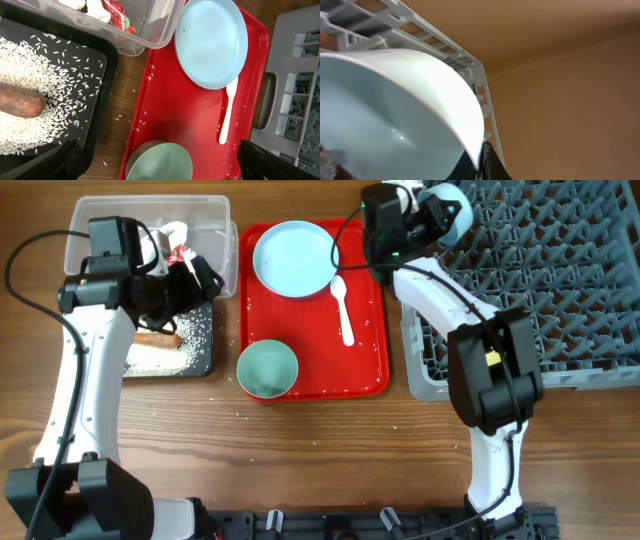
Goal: Sort waste into correct bins and load items into the dishwasher rack
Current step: 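Return the right gripper to the red tray and grasp the green bowl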
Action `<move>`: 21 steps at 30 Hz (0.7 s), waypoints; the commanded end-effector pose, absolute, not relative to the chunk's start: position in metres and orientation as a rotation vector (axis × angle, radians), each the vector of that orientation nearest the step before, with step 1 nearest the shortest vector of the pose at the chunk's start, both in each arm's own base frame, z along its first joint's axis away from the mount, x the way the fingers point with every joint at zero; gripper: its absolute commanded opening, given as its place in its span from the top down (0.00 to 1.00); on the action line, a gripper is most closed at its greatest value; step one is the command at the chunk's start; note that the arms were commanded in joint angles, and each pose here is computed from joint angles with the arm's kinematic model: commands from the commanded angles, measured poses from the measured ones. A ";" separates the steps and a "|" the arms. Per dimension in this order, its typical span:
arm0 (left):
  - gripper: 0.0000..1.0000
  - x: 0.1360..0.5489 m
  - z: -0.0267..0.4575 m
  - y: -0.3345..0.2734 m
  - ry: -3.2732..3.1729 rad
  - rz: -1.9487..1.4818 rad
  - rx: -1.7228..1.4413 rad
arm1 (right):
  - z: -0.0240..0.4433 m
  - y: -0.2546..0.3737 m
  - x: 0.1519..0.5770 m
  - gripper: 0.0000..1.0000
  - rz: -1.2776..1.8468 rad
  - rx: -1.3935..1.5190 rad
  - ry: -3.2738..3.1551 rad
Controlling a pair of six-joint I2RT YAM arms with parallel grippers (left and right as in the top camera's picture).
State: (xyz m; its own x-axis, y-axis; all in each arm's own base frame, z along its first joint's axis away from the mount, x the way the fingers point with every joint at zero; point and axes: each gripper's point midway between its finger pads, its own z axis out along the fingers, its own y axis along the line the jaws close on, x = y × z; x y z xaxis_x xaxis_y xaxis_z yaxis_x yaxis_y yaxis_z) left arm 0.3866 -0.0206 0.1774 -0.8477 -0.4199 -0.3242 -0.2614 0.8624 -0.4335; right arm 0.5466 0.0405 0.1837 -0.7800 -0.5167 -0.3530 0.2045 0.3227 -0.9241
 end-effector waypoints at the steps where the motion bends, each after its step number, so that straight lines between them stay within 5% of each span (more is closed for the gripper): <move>1: 0.00 0.390 0.179 -0.018 2.616 -0.517 -0.494 | 0.174 0.064 0.543 0.75 -1.500 -0.324 1.966; 3: 0.00 0.390 0.179 -0.018 2.616 -0.517 -0.494 | 0.174 0.072 0.542 0.28 -1.492 -0.341 1.959; 6: 0.00 0.390 0.179 -0.018 2.616 -0.517 -0.494 | 0.174 0.084 0.540 0.01 -1.478 -0.361 1.949; 16: 0.00 0.390 0.179 -0.018 2.616 -0.517 -0.494 | 0.232 0.127 0.535 0.00 -1.215 -0.408 1.884; 21: 0.00 0.390 0.179 -0.018 2.616 -0.517 -0.494 | 0.200 0.212 0.485 0.00 -0.284 -0.546 2.183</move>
State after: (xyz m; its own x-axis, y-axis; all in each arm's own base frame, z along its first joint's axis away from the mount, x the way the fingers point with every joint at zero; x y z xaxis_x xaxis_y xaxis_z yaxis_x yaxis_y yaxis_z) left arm 0.3867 -0.0206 0.1774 -0.8474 -0.4198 -0.3249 -0.2610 0.8625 -0.4336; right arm 0.5127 0.1396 0.1999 -0.6127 -0.6874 -0.3900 -0.0748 0.5417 -0.8373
